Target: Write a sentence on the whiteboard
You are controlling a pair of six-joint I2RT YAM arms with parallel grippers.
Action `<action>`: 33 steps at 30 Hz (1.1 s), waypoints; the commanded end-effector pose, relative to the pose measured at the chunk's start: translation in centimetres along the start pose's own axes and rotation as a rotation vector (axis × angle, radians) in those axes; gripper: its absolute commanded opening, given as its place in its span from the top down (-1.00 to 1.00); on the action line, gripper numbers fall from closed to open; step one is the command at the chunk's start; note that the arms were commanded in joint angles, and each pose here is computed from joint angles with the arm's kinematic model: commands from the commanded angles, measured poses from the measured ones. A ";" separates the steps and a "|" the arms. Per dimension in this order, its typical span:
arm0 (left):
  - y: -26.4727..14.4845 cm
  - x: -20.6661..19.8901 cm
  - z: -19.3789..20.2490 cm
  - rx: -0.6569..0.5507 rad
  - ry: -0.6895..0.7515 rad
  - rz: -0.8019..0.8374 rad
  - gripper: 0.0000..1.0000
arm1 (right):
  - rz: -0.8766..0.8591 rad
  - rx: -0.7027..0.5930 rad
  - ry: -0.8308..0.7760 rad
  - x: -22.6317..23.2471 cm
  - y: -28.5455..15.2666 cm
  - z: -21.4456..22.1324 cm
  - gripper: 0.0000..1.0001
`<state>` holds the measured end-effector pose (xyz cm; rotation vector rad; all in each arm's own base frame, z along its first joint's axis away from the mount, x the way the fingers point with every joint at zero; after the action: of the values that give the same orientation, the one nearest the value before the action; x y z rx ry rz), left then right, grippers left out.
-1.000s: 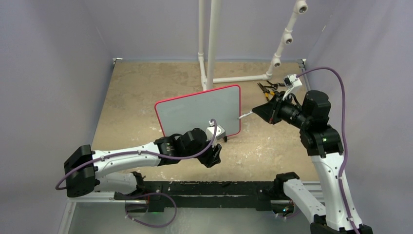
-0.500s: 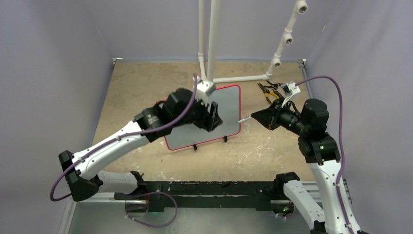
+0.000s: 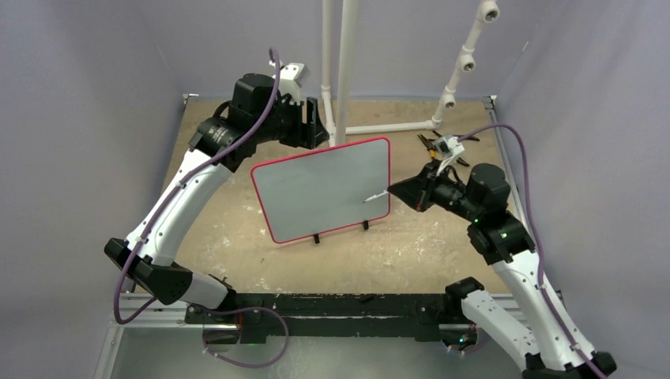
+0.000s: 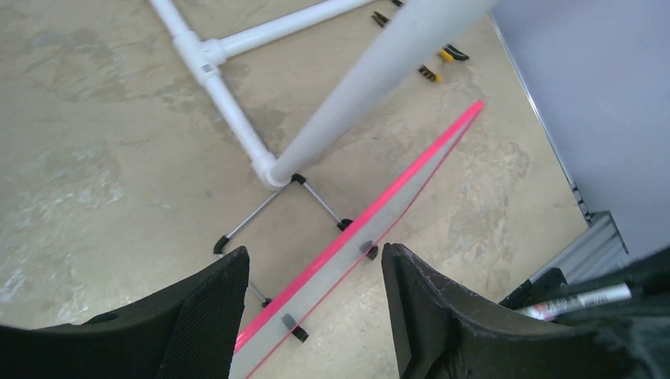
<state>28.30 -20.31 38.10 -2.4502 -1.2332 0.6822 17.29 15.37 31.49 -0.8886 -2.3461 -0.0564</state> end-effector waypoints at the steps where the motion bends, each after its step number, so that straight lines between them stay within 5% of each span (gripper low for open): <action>1: -3.9 2.1 -1.4 -0.066 -0.070 -0.109 -0.23 | -0.058 -0.107 -0.010 3.4 2.8 -1.5 1.00; 6: -6.2 4.7 0.0 -0.108 -0.167 -0.322 -0.24 | -0.154 -0.162 -0.046 7.6 5.2 -1.7 1.00; 16: -8.5 5.5 4.0 -0.166 -0.352 -0.417 -0.24 | -0.140 -0.346 -0.015 14.7 9.5 -0.4 1.00; 33: -7.7 6.4 7.2 -0.175 -0.436 -0.459 0.01 | 0.018 -0.390 -0.014 14.4 14.9 0.6 1.00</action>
<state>22.20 -10.37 33.36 -2.0413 -1.9396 1.0333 17.15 35.89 33.44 -1.0582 -2.4147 -0.3591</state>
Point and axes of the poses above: each gripper's point midway between its finger pads, its own y axis out along the fingers, its own x axis along the line the jaws close on, z = x × y, the point moved 6 cm from there along -y, back along the fingers, and after that the axes turned 5 degrees about y, right-handed, at the moved point
